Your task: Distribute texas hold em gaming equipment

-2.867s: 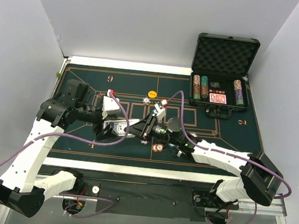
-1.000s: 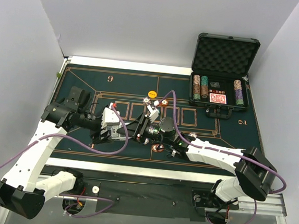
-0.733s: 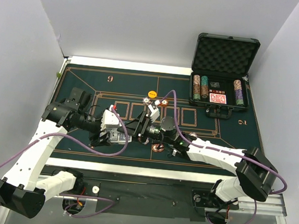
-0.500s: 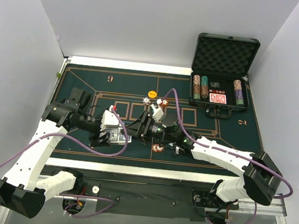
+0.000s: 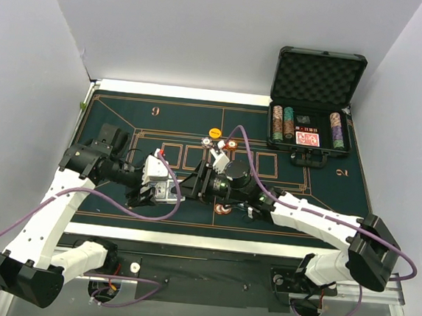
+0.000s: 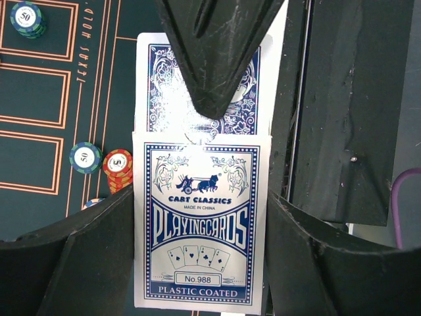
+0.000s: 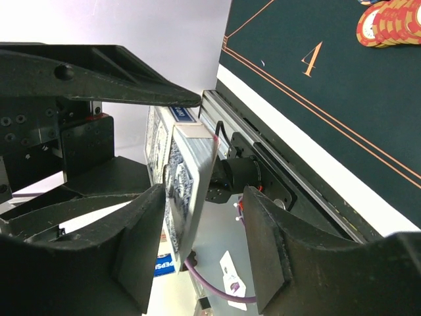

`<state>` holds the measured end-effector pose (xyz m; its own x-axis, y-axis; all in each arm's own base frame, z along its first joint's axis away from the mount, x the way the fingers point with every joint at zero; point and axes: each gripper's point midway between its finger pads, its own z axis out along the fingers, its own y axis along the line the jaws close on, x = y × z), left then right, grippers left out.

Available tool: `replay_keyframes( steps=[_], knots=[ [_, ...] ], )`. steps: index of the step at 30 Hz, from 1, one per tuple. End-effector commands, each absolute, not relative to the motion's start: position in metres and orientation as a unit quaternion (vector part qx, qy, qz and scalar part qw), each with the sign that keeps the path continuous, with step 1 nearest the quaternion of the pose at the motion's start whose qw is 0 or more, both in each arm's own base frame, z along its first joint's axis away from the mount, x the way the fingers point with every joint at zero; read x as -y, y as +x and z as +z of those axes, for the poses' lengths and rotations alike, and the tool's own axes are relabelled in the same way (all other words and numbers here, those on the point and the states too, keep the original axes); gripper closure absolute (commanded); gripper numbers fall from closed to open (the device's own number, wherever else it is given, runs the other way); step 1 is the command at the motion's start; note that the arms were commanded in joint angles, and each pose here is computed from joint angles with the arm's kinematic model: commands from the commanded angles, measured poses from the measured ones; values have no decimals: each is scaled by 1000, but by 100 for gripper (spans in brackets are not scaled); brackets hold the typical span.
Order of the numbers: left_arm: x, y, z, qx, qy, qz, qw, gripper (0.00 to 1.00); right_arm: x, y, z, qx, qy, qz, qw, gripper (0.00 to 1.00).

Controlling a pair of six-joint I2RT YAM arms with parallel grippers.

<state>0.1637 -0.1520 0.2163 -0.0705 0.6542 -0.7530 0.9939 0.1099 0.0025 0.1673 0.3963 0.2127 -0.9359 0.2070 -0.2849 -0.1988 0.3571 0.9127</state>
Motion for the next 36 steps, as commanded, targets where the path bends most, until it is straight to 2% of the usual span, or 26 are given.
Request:
replay_keyframes(
  steps=[1, 8, 26, 36],
  knots=[
    [155, 167, 226, -662, 613, -270, 336, 58, -403, 167, 231, -791, -13, 582, 190, 57],
    [157, 169, 229, -661, 608, -269, 349, 58, -391, 166, 222, -798, -4, 570, 196, 68],
    [159, 168, 234, -659, 602, -274, 358, 59, -354, 176, 223, -802, 23, 555, 222, 73],
    [157, 170, 228, -664, 600, -268, 356, 60, -343, 177, 239, -792, 30, 563, 235, 89]
  ],
)
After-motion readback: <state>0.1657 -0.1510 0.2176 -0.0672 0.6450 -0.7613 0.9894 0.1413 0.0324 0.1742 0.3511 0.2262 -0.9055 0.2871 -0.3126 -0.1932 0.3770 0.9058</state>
